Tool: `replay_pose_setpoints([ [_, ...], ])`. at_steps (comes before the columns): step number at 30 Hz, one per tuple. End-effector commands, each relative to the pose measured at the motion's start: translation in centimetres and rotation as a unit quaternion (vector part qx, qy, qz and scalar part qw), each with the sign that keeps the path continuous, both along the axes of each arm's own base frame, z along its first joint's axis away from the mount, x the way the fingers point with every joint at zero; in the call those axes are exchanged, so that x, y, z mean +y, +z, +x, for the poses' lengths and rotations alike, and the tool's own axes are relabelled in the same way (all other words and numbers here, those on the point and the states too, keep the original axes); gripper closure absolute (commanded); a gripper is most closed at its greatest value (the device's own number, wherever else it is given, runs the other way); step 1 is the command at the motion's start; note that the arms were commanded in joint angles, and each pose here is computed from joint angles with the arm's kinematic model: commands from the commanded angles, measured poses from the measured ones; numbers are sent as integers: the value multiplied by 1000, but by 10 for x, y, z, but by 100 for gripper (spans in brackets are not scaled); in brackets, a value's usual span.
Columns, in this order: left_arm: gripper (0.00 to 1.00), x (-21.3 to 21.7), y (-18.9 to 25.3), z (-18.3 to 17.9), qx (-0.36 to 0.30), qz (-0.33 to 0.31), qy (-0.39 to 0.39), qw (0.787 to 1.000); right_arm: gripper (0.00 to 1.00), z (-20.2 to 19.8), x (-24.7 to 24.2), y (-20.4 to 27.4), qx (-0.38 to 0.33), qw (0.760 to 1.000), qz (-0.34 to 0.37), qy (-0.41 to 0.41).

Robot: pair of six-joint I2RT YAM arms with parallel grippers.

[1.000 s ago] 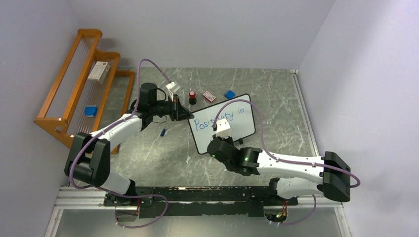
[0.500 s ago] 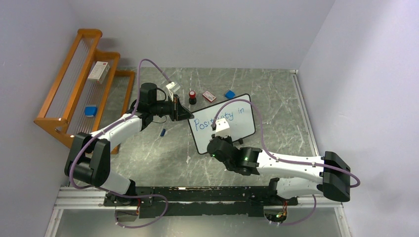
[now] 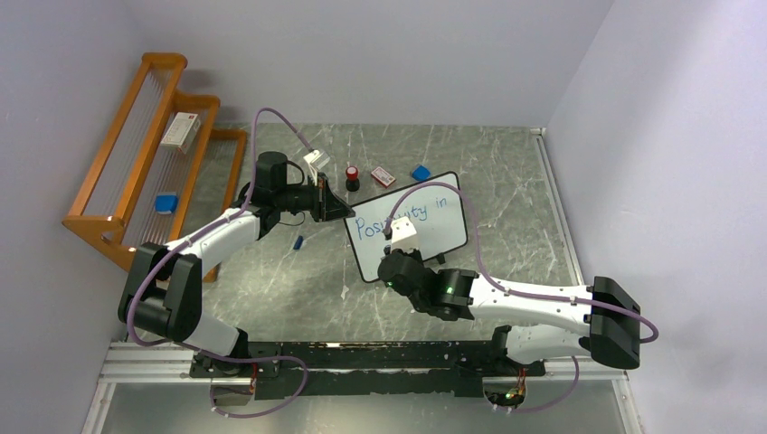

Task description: Write a sentence on the whiteboard

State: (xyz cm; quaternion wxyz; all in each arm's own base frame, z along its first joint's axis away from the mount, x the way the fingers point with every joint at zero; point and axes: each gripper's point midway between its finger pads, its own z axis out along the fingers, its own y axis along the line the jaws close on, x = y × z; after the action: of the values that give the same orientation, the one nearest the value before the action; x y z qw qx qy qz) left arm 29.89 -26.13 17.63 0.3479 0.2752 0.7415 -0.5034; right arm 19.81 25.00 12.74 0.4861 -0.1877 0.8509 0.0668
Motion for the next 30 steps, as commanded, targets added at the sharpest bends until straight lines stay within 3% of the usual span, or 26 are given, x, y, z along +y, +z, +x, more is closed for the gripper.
replay_pose_setpoints([
  [1, 95, 6, -23, 4, 18, 34, 22, 999, 100, -2, 7, -1, 9, 1000, 5, 8],
  [30, 95, 5, -24, 3, 20, 33, 21, 999, 100, -6, -17, -13, 20, 999, -36, -20],
])
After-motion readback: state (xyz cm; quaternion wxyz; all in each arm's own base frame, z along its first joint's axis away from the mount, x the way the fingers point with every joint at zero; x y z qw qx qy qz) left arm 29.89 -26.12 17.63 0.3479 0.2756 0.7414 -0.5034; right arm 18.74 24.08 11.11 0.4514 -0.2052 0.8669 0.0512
